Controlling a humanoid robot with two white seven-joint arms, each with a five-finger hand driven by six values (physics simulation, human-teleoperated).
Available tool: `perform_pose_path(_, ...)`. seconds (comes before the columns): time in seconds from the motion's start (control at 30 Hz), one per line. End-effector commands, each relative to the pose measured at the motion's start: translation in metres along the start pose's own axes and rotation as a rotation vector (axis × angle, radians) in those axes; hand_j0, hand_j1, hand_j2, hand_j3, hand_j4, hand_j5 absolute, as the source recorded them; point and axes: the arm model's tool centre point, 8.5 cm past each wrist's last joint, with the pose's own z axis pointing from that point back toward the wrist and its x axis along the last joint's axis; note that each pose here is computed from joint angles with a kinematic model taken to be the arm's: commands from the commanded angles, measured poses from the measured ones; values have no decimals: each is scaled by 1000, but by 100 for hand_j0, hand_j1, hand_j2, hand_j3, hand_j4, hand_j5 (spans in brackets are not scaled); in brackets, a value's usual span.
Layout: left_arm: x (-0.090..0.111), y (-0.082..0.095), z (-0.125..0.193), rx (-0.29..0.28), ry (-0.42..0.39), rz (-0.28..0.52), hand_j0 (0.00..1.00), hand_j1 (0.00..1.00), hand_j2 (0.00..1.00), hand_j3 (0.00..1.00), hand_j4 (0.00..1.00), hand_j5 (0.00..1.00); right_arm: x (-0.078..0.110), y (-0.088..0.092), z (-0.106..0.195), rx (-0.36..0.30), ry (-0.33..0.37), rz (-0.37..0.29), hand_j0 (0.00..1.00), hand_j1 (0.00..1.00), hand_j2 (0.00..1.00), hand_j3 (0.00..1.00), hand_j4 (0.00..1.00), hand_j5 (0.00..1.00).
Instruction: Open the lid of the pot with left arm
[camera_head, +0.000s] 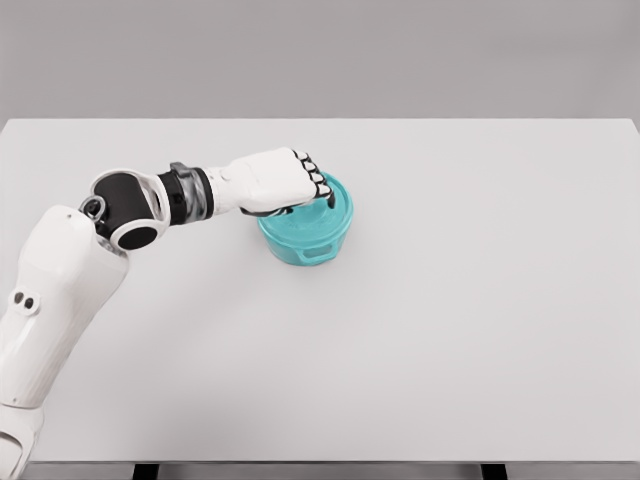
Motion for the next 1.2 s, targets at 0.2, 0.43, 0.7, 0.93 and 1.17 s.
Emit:
perform_pose_path(0.2,0,-3,0,-8,6,0,64,64,64,64,64,64,0,0,0,0,1,-2,100,100,100,100,100,100)
perform_pose_path(0.43,0,-4,0,-9,6,2,58,58,58,58,58,58,0,0,0,0,0,0,100,100,100,100,100,100)
perform_pose_path(0.7,0,-4,1,-7,6,4,51,51,51,51,51,51,0,0,0,0,-1,-1,100,100,100,100,100,100)
perform_pose_path(0.93,-1,-3,1,-4,7,4,51,51,51,51,51,51,0,0,0,-1,1,-2,100,100,100,100,100,100)
perform_pose_path(1.17,-6,5,4,10,18,-3,52,52,52,52,52,52,0,0,0,0,-1,-1,100,100,100,100,100,100)
